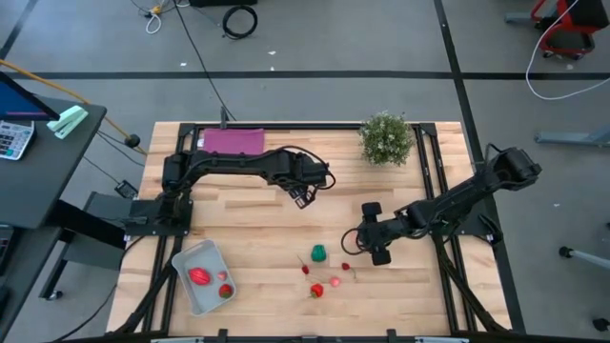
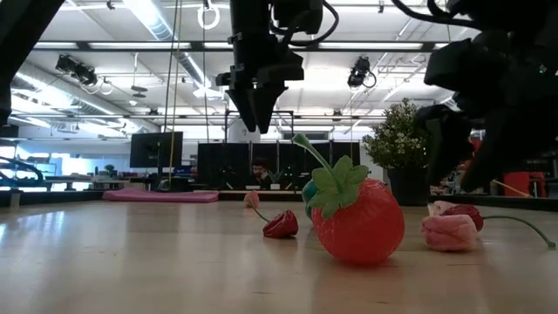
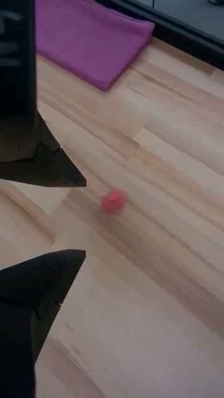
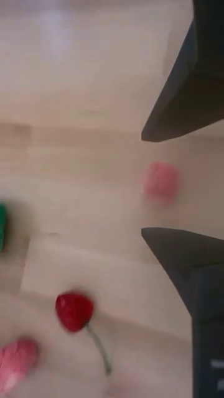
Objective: Pick and placing Produce into tupperware
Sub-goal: Put the pink peach into the gray bin
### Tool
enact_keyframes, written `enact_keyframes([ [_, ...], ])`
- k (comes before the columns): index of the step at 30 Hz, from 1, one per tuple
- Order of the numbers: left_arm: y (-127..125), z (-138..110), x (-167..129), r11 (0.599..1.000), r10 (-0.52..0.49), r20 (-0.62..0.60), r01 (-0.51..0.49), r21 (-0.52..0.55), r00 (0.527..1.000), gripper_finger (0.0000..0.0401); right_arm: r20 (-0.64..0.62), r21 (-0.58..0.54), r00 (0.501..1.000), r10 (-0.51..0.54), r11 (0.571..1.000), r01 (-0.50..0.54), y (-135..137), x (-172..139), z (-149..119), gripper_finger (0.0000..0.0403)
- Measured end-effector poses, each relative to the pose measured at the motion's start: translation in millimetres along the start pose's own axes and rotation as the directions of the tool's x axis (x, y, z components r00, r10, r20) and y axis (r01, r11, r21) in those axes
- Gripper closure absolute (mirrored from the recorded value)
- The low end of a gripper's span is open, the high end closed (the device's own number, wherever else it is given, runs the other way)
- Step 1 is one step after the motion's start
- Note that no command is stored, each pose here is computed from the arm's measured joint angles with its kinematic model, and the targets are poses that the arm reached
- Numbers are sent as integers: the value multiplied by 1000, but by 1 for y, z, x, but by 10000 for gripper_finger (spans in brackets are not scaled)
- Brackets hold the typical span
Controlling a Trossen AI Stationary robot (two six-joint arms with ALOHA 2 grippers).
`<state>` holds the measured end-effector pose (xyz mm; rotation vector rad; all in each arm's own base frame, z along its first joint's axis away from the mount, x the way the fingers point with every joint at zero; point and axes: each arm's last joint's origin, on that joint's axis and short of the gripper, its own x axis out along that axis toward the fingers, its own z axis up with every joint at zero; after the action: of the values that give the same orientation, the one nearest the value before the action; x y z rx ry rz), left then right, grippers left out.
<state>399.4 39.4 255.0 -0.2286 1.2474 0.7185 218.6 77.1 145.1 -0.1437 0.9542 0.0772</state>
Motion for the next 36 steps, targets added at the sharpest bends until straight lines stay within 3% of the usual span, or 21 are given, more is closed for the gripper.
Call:
enact_keyframes([
  [5, -3, -3, 9, 1000, -5, 9, 5, -14, 1000, 226, -38, 1, 998, -49, 999, 50, -4, 13, -3, 166],
  [12, -3, -19, 32, 999, 37, -61, -40, -37, 997, 220, -98, 19, 995, -24, 999, 26, -3, 25, -8, 175],
  [17, -7, -26, 35, 996, 49, -81, -54, -66, 996, 227, -94, -1, 995, -46, 999, 46, -4, 26, -8, 210],
  [22, -15, -27, 23, 998, 37, -67, -41, -56, 997, 239, -68, -41, 995, -71, 997, 68, -6, 22, -7, 291],
  [27, -12, -32, 6, 996, 83, -131, -85, -9, 988, 251, -52, -91, 997, -65, 994, 60, -8, 22, -4, 368],
  [36, -8, -47, -22, 980, 191, -248, -197, 0, 950, 270, 124, -78, 992, 5, 997, 5, -5, 21, 16, 370],
])
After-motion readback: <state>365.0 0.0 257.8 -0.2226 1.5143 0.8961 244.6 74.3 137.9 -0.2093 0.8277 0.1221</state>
